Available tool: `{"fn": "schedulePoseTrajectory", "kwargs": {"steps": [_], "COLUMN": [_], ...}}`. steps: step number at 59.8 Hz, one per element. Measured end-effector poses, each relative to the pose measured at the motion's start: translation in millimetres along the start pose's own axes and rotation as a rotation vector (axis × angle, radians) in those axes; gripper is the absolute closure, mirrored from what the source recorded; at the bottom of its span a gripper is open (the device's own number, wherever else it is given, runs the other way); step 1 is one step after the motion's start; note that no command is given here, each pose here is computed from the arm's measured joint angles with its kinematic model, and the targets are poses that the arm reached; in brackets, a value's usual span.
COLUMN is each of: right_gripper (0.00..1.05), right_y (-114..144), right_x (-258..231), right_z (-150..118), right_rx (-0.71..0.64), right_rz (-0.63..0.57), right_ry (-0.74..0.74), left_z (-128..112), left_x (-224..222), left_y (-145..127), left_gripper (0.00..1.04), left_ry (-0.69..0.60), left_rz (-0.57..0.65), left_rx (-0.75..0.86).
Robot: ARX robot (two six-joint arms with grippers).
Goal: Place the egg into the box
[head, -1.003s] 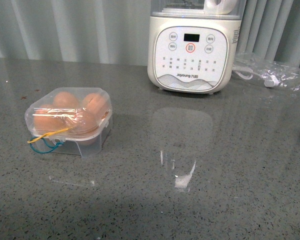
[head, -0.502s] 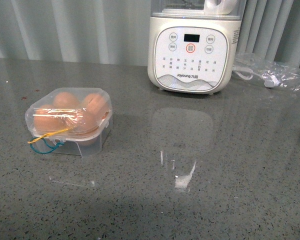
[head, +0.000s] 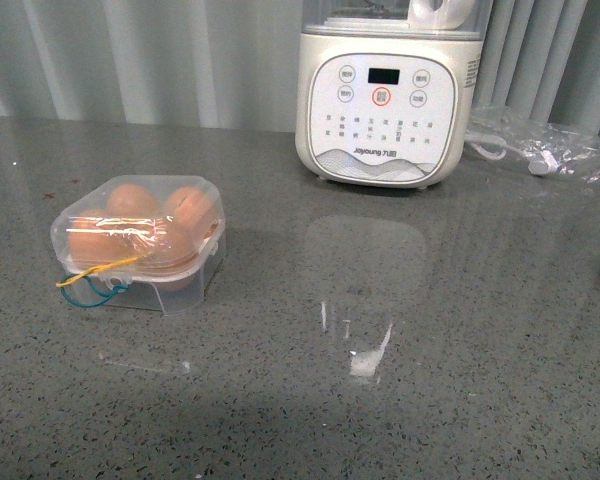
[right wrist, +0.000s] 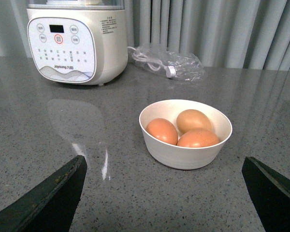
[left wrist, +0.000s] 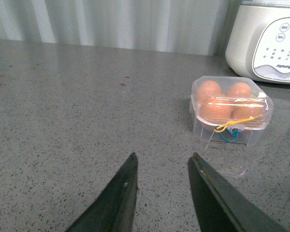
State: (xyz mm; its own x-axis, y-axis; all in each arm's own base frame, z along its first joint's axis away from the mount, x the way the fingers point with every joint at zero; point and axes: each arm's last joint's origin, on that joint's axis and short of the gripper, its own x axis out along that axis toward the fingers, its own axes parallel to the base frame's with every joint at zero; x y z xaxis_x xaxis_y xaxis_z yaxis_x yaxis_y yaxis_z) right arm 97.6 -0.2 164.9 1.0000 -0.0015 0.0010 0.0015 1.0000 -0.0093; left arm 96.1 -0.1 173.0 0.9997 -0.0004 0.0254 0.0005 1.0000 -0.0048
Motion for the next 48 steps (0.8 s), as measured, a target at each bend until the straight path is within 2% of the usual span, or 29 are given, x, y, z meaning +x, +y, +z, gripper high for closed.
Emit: {"fn": "schedulePoseTrajectory", "kwargs": {"steps": [6, 19, 48], "right_gripper": [0.07, 0.07, 0.07], "right_y": [0.0, 0.0, 0.0], "right_x": [0.0, 0.0, 0.0], "right_z": [0.0, 0.0, 0.0], "right_rx": [0.0, 0.0, 0.0], "right_rz": [0.0, 0.0, 0.0], "right_ry": [0.0, 0.0, 0.0], "left_z": [0.0, 0.0, 0.0], "left_x": [0.0, 0.0, 0.0], "left_y": [0.0, 0.0, 0.0], "left_gripper": [0.4, 0.05, 0.07], "left_ry": [0.0, 0.0, 0.0], "left_rz": [0.0, 0.0, 0.0], "left_rx": [0.0, 0.0, 0.001]}}
